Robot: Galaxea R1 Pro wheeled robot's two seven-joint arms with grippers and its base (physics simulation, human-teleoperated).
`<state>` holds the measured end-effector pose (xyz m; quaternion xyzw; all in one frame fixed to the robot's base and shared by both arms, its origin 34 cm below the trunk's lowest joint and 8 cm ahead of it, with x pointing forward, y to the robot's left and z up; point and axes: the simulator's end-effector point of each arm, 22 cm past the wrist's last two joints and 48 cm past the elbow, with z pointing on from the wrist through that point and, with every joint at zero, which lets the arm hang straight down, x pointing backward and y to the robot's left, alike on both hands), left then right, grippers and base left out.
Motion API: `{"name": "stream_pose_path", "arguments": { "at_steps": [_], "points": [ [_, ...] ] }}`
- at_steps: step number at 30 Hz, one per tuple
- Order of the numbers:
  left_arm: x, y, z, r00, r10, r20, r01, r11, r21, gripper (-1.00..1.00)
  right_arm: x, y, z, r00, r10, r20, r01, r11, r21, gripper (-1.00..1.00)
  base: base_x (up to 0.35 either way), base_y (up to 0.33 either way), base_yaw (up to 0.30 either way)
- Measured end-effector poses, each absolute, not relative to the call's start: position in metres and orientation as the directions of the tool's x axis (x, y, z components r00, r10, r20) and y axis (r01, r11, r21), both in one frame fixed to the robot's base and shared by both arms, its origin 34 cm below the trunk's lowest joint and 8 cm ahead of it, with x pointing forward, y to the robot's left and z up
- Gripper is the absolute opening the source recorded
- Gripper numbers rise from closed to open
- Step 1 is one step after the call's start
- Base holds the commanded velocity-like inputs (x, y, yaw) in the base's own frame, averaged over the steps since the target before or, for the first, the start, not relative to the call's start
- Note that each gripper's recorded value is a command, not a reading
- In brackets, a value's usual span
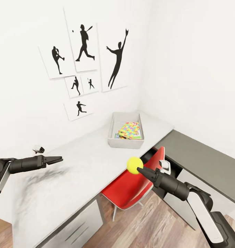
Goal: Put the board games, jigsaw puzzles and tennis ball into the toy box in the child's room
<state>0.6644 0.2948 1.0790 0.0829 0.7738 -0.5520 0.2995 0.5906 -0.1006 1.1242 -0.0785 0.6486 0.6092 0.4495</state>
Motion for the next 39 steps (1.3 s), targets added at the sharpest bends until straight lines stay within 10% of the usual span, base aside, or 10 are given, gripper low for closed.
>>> {"name": "stream_pose_path", "arguments": {
  "at_steps": [39],
  "points": [
    [0.66,0.295,1.105,-0.779,-0.202,-0.593,0.497,0.377,-0.781,1.0,0.587,-0.102,1.155,-0.49,0.468,-0.735,-0.719,0.26,0.645,-1.0,0.017,-0.084,0.081]
  ]
}}
